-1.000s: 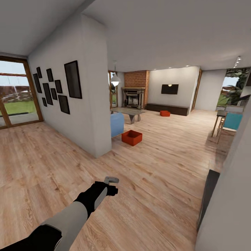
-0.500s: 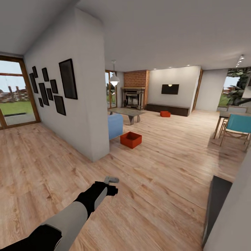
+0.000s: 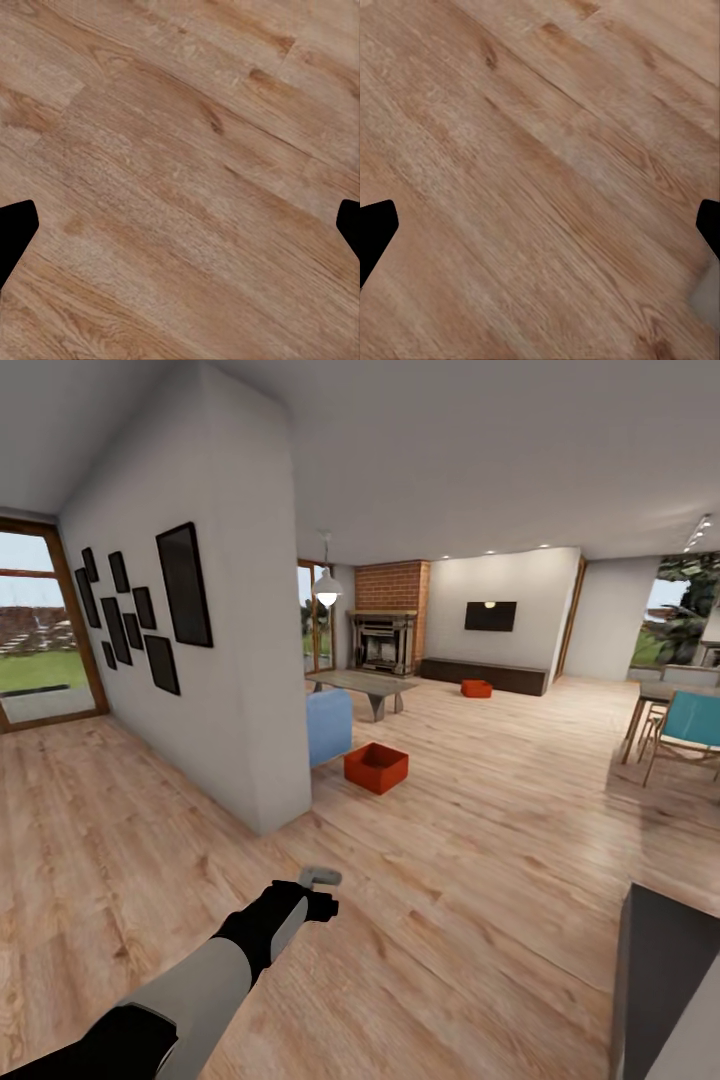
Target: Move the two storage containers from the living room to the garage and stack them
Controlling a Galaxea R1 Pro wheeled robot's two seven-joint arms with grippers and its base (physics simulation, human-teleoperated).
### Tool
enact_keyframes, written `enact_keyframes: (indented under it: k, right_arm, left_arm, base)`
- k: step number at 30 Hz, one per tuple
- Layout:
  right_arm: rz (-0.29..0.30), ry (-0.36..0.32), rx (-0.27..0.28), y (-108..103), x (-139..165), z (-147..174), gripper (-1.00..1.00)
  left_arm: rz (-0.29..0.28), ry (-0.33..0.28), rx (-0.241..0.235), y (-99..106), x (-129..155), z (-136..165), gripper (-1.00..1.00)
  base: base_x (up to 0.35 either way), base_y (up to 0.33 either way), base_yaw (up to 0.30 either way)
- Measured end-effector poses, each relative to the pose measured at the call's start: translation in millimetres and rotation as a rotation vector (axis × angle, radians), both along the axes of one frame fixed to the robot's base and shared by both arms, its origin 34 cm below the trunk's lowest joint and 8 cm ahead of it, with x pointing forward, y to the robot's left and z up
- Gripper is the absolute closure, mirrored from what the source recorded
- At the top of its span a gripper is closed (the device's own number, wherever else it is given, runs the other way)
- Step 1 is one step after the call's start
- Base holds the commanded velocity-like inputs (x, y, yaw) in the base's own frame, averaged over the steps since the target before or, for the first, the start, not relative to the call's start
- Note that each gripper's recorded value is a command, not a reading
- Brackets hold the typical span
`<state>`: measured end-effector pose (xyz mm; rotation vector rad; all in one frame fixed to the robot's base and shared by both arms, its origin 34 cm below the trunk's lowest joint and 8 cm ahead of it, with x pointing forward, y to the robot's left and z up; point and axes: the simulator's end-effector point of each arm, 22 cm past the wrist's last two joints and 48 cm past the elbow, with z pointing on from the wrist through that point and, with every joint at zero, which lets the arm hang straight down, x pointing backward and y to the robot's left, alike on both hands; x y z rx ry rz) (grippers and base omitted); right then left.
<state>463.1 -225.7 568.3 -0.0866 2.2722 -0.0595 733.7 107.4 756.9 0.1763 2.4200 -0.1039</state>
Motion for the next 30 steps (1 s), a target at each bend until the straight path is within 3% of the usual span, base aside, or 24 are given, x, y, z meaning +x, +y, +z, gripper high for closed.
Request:
enact_keyframes:
  k: [30]
  right_arm:
    - [0.001, 0.0, 0.0, 0.2, 0.0, 0.0, -1.0]
  left_arm:
    - [0.0, -0.001, 0.0, 0.0, 0.1, 0.1, -1.0]
  base:
    - [0.336, -0.097, 0.0]
